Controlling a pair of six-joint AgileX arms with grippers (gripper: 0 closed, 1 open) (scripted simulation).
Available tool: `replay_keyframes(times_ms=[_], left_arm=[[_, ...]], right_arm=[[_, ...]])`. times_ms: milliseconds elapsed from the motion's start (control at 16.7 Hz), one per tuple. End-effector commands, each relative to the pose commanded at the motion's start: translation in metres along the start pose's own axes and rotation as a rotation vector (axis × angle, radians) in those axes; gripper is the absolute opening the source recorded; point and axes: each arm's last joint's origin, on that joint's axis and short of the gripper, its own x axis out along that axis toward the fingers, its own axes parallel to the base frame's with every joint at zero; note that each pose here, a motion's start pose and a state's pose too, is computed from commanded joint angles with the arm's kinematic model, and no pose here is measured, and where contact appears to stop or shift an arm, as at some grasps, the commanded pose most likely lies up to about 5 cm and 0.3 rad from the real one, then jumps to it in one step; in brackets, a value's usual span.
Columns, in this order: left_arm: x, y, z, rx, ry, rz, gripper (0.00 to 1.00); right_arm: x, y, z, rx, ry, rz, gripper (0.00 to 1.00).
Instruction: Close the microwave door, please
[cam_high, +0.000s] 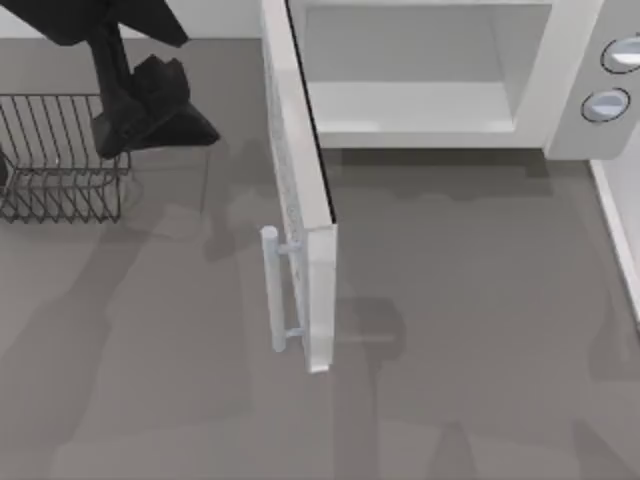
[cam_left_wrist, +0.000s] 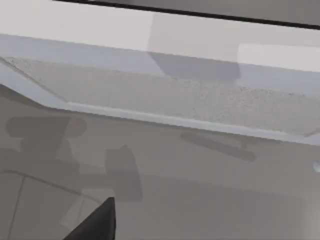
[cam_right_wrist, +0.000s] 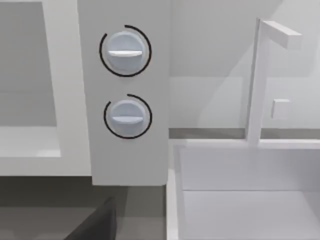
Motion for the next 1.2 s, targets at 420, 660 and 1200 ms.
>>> replay_keyframes(times_ms=[420, 660, 1200], left_arm=[[0.02, 0.016, 0.02, 0.067, 0.03, -0.127, 1.0], [0.02, 0.017, 0.018, 0.063, 0.031, -0.122, 1.0], [0.096, 0.007, 0.017, 0.067, 0.029, -0.125, 1.0]], right_arm=[[0.0, 0.0, 0.0, 0.0, 0.0, 0.0, 1.0], [0.0, 0.0, 0.0, 0.0, 0.0, 0.0, 1.0], [0.0, 0.0, 0.0, 0.0, 0.0, 0.0, 1.0]])
